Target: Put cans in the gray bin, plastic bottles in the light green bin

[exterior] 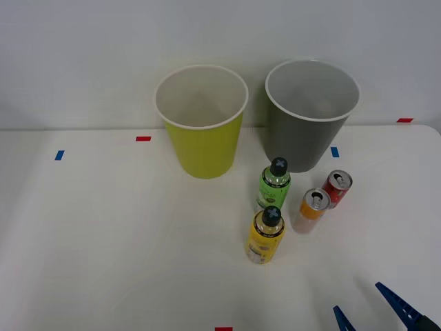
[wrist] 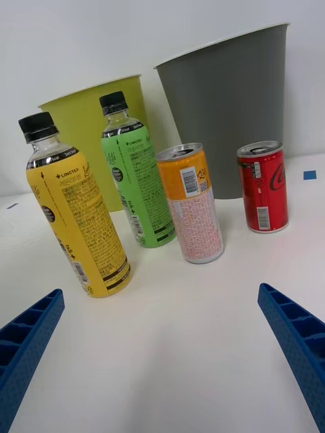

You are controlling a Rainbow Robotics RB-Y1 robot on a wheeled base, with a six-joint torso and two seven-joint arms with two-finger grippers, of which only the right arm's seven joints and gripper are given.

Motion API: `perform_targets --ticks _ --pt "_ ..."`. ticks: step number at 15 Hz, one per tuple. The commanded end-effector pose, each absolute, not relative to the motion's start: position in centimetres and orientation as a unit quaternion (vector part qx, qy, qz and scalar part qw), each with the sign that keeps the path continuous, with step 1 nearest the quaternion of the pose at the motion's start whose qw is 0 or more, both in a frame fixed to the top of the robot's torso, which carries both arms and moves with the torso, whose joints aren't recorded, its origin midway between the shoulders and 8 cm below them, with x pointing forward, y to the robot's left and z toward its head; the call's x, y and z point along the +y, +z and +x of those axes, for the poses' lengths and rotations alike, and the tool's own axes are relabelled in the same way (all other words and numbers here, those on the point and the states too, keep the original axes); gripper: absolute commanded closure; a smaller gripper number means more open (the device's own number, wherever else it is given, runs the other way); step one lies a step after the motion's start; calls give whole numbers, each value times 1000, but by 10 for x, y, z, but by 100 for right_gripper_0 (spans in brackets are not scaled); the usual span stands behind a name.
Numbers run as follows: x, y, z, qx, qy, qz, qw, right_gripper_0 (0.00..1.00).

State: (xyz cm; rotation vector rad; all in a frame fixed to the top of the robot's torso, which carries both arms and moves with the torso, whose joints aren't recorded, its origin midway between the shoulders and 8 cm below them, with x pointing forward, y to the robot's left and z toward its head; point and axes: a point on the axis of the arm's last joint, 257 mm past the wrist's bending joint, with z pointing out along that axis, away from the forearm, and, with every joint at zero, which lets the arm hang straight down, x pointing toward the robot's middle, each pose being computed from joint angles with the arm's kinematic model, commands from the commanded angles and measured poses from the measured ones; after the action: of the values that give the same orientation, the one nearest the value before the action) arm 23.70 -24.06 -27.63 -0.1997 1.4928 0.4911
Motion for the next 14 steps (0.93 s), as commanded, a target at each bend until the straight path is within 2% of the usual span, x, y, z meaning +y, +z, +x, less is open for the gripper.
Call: perform_targets --ticks 1,14 --pt "-241 -276 237 671 221 -90 702 0" --pt "-241 -276 237 671 221 -90 702 0"
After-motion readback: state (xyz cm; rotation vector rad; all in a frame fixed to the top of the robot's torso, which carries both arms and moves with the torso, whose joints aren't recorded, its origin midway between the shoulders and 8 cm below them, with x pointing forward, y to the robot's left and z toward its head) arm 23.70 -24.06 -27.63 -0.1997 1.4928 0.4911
